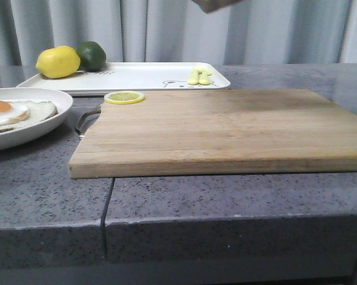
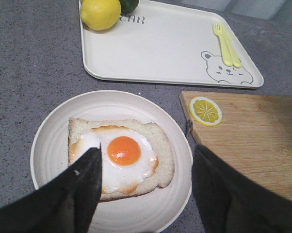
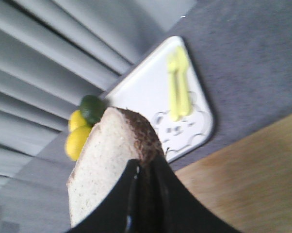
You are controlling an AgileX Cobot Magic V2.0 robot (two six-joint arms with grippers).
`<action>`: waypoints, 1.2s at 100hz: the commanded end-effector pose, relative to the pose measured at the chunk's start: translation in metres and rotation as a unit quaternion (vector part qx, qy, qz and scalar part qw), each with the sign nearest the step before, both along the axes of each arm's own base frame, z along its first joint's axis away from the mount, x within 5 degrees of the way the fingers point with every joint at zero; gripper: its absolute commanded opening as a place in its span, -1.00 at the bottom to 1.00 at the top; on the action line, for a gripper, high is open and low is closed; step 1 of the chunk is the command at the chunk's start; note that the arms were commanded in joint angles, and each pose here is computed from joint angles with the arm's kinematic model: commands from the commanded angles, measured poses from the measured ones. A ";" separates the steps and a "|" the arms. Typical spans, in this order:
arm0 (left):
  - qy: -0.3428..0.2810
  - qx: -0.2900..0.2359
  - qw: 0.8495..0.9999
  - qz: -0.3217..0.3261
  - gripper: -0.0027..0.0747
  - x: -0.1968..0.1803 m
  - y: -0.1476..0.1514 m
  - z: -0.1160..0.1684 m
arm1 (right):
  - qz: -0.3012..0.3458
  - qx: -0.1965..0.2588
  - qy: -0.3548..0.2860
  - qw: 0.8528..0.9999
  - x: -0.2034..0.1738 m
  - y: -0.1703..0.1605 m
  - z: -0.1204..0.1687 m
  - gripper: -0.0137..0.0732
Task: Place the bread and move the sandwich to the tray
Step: 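Lift the bread slice with the right gripper toward the egg plate, then lay the bread slice on the egg toast and open the right gripper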
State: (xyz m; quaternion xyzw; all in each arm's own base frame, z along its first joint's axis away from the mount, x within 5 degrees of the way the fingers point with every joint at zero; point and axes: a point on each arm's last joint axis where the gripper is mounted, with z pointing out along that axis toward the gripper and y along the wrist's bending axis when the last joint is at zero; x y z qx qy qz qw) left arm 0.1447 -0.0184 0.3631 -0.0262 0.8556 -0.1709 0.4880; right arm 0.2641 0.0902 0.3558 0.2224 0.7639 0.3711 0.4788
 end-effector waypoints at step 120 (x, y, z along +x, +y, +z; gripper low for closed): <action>-0.046 -0.015 0.999 0.009 0.07 0.002 0.000 0.017 | 0.072 0.119 0.002 0.990 0.003 0.240 -0.077 -0.83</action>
